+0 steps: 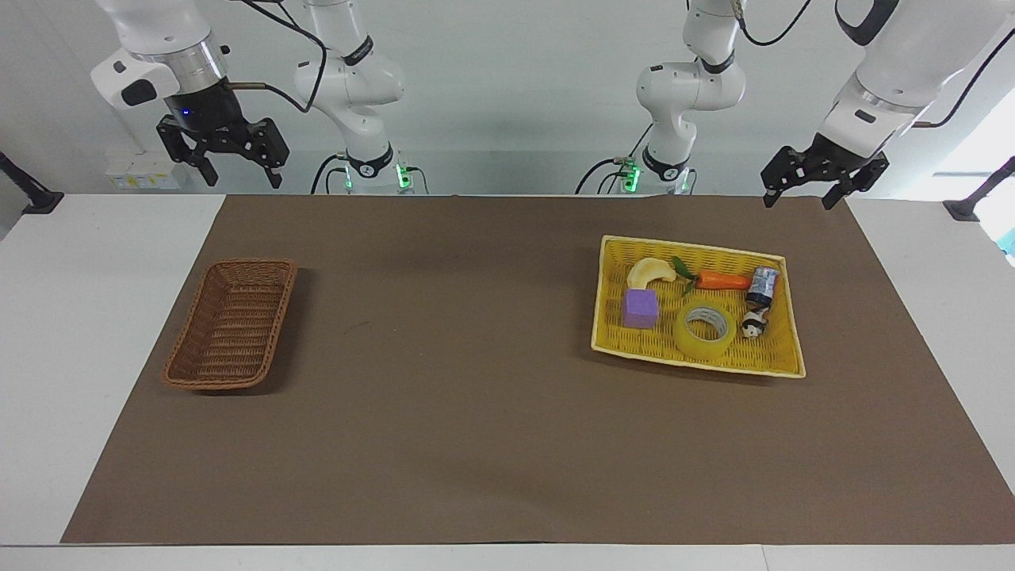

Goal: Move tape to another basket
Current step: 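Move the left gripper over the yellow tape roll in the yellow basket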

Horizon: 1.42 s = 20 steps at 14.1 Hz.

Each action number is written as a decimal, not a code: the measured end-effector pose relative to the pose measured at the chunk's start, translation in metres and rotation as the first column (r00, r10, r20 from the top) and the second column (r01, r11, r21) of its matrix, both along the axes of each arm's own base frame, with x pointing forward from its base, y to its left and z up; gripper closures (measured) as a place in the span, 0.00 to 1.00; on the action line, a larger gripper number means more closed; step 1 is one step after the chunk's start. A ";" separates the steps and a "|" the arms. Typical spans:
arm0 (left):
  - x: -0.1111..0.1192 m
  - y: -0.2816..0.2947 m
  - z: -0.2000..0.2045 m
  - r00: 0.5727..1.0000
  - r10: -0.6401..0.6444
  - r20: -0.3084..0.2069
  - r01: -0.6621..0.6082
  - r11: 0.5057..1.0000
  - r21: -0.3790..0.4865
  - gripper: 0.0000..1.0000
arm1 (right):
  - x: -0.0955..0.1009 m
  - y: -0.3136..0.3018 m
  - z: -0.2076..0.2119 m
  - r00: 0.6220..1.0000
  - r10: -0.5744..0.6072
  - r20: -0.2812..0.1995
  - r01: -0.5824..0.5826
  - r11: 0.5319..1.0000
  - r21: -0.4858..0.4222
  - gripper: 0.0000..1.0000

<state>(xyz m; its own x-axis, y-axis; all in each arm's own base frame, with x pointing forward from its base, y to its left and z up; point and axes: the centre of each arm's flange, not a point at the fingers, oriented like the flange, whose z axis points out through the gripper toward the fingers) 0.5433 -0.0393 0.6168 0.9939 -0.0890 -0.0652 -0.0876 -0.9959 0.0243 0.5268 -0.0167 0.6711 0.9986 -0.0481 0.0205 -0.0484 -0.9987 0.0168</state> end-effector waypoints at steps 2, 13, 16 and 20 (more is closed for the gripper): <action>0.001 0.000 -0.015 1.000 0.000 0.002 0.000 1.000 0.000 0.00 | 0.000 0.000 0.000 1.000 0.000 0.000 0.000 1.000 0.000 0.00; 0.004 0.009 -0.086 1.000 -0.022 0.004 0.022 1.000 -0.002 0.00 | 0.000 -0.001 0.000 1.000 -0.001 0.001 0.001 1.000 0.000 0.00; 0.003 0.009 -0.118 1.000 -0.023 0.014 0.023 1.000 -0.002 0.00 | 0.000 -0.003 0.000 1.000 -0.004 0.001 0.004 1.000 0.000 0.00; -0.002 0.010 -0.152 1.000 -0.021 0.006 0.021 1.000 -0.001 0.00 | -0.001 -0.008 0.000 1.000 0.013 0.000 -0.013 1.000 0.000 0.00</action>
